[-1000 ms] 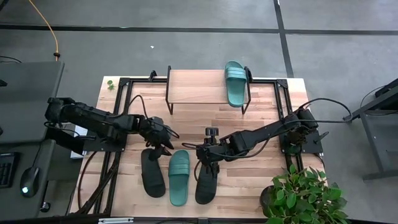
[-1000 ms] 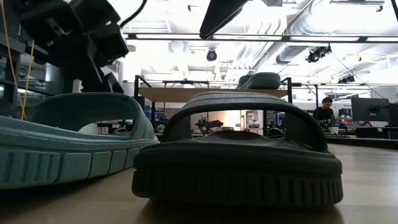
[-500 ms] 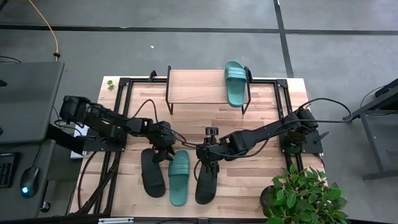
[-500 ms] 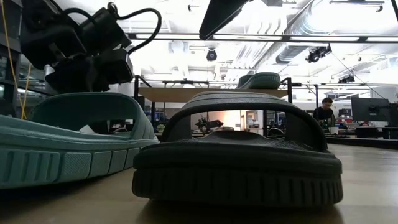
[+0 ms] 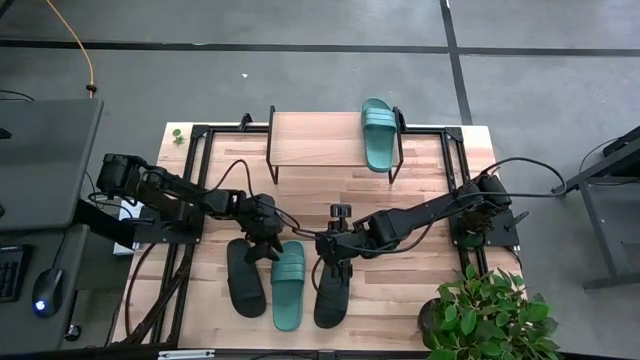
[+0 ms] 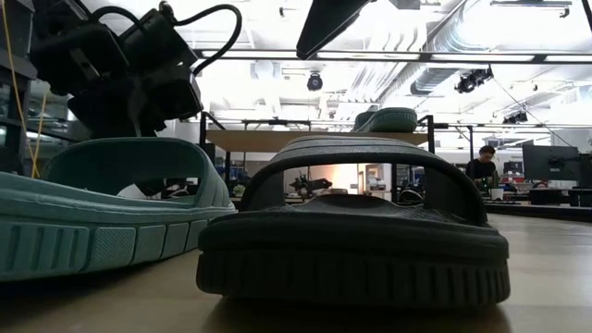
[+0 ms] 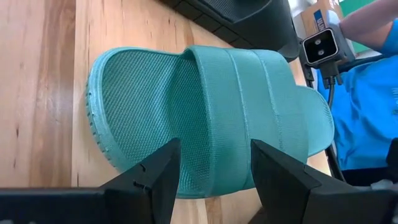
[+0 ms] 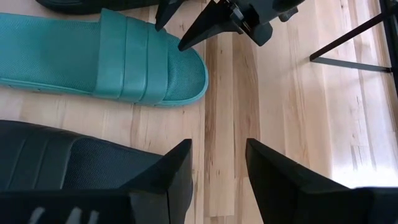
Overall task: Pick and place slides into the shelf
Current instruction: Put the green slide on the shelf
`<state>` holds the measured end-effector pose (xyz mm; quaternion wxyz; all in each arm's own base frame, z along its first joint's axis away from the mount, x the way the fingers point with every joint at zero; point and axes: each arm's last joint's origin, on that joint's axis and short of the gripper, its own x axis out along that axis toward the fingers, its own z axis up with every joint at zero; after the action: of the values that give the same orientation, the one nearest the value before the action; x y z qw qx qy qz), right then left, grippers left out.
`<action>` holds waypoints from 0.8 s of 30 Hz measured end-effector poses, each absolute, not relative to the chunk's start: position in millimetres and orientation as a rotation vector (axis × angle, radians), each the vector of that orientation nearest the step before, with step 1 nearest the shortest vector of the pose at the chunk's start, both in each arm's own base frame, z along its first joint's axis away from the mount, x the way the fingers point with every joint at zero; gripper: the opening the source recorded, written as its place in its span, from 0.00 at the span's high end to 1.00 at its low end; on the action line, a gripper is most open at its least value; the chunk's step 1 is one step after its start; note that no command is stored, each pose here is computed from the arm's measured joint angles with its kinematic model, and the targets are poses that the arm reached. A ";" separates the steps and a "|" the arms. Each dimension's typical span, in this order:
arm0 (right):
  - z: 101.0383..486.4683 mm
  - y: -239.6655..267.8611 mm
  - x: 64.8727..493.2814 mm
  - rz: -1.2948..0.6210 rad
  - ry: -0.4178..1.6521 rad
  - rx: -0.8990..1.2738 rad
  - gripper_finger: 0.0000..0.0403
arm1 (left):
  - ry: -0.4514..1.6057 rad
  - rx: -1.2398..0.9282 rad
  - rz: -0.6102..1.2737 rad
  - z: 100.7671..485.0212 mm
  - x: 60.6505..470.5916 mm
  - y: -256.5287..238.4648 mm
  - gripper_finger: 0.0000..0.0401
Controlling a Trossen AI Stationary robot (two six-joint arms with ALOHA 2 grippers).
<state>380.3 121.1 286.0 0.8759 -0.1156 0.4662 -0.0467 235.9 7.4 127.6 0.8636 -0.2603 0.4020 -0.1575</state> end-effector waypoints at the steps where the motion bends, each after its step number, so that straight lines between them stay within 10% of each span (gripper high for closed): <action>1: 286.0 121.1 380.3 -0.097 0.973 -0.241 0.65 | 0.841 -0.546 -0.333 127.7 236.0 7.2 0.56; 24: 286.0 121.2 380.3 -0.098 0.973 -0.239 0.65 | 0.841 -0.531 -0.358 128.3 237.5 -3.3 0.56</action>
<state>380.3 121.2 286.0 0.8761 -0.1144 0.4660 -0.0470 237.5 -3.3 128.3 0.8635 -0.2532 0.4013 -0.1708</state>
